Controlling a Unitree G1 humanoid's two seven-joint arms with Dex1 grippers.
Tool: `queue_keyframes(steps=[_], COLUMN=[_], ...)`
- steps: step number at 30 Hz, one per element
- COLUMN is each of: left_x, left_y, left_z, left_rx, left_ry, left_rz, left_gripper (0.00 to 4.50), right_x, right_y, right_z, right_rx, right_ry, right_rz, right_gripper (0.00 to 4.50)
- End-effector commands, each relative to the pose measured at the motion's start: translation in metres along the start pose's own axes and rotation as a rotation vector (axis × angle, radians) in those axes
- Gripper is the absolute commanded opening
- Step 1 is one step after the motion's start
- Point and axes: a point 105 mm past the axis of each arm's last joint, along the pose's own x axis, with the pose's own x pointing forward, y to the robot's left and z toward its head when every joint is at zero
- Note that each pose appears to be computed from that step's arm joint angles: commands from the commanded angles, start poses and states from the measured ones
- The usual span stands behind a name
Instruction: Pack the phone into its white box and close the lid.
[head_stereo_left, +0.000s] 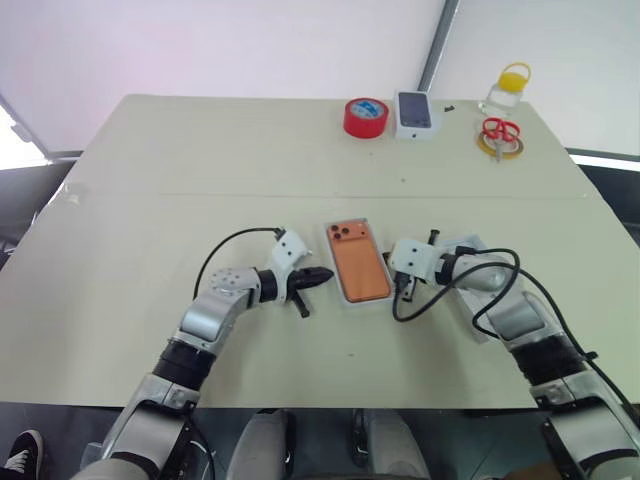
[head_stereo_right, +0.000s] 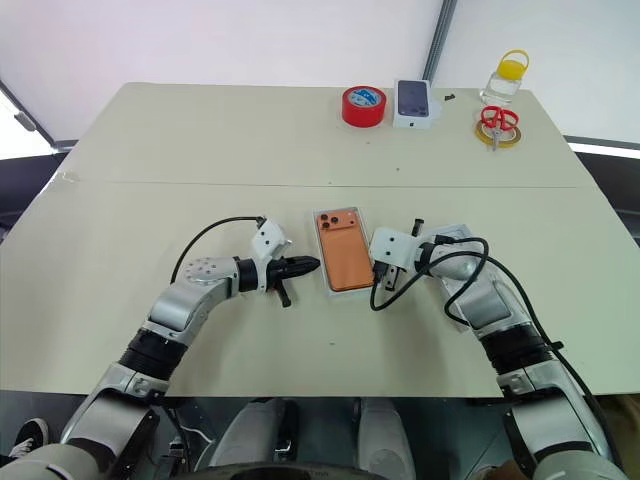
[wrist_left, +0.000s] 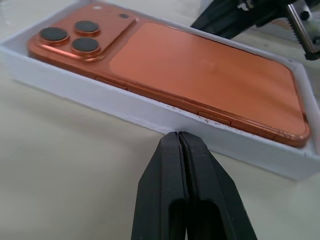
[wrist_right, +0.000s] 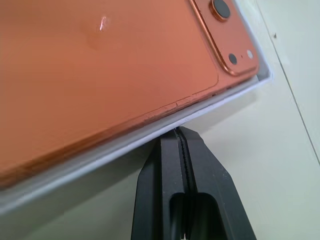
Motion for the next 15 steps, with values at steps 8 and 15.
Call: queue_keyframes(steps=[8,15], left_x=[0.026,0.029], left_y=[-0.034,-0.037], left_z=[0.02,0.014], left_rx=[0.038,0.055], left_ry=[-0.055,-0.032], left_rz=[-0.173,-0.204], left_gripper=[0.07,0.07], right_x=[-0.042,-0.057], right_y=[0.028,0.025], right_z=[-0.003,-0.011], right_rx=[0.01,0.019], right_ry=[0.027,0.072], right_rz=[0.086,0.058], right_gripper=[0.0,0.0])
